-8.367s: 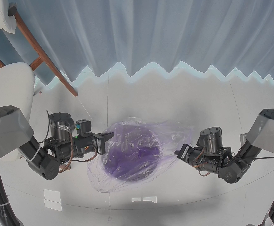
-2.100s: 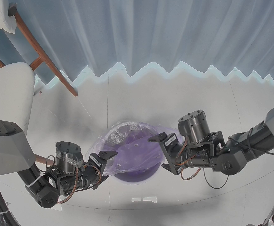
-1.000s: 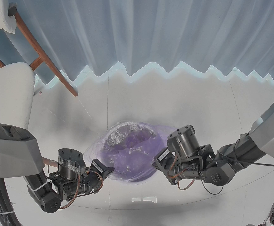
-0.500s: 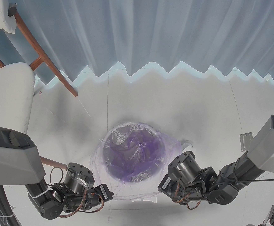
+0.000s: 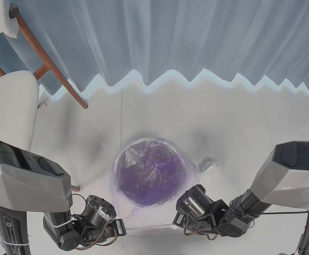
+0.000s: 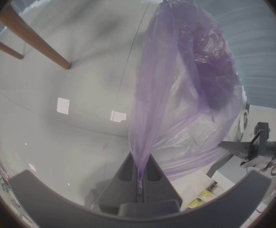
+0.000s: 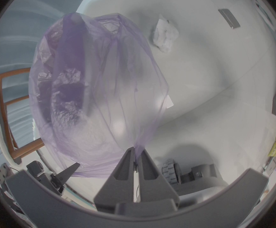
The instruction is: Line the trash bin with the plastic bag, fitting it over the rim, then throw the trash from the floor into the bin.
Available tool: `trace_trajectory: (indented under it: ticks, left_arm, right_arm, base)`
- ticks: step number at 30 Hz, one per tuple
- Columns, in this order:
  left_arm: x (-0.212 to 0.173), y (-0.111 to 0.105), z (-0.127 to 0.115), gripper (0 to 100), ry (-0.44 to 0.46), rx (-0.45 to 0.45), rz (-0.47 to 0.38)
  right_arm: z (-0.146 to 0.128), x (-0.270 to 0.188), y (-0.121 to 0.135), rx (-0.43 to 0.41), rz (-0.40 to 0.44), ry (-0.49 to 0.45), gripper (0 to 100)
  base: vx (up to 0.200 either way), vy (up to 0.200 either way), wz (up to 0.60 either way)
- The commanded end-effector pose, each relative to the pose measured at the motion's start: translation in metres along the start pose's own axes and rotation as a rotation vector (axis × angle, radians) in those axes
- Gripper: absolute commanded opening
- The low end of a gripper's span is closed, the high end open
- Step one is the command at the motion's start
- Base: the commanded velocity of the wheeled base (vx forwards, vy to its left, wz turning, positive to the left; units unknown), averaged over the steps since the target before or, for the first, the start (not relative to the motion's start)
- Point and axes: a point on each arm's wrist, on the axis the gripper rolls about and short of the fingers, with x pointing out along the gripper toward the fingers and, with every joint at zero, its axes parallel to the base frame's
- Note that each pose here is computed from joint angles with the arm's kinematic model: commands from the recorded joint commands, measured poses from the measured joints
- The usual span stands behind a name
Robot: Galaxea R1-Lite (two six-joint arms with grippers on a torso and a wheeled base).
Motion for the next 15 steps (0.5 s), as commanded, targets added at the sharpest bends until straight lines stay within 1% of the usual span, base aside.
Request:
trace_trajectory:
  ticks: [1, 2, 4, 6, 11, 12, 15]
  left_arm:
    - [0.02, 0.01, 0.002, 0, -0.007, 0.01, 0.068]
    - [0.02, 0.01, 0.002, 0, -0.007, 0.01, 0.068]
    - [0.025, 0.009, 0.007, 0, -0.014, 0.019, 0.072]
    - [0.029, 0.009, 0.01, 0, -0.019, 0.029, 0.075]
    - [0.033, 0.011, 0.014, 0, -0.022, 0.073, 0.086]
    - [0.034, 0.01, 0.015, 0, -0.016, 0.093, 0.09]
    - [0.035, 0.01, 0.016, 0, -0.003, 0.106, 0.101]
  right_arm:
    - [0.004, 0.023, -0.002, -0.02, -0.047, -0.018, 0]
    - [0.004, 0.023, -0.002, -0.02, -0.047, -0.018, 0]
    - [0.014, 0.031, -0.004, -0.028, -0.056, -0.032, 0]
    - [0.017, 0.033, 0.0, -0.029, -0.052, -0.043, 0]
    - [0.019, 0.043, -0.003, -0.079, -0.092, -0.07, 0]
    - [0.019, 0.043, -0.003, -0.089, -0.097, -0.076, 0]
    - [0.019, 0.043, -0.003, -0.088, -0.095, -0.079, 0]
  base:
    - [0.0, 0.0, 0.0]
    - [0.0, 0.0, 0.0]
    - [0.0, 0.0, 0.0]
    - [0.0, 0.0, 0.0]
    - [0.0, 0.0, 0.0]
    - [0.0, 0.0, 0.0]
    - [0.0, 0.0, 0.0]
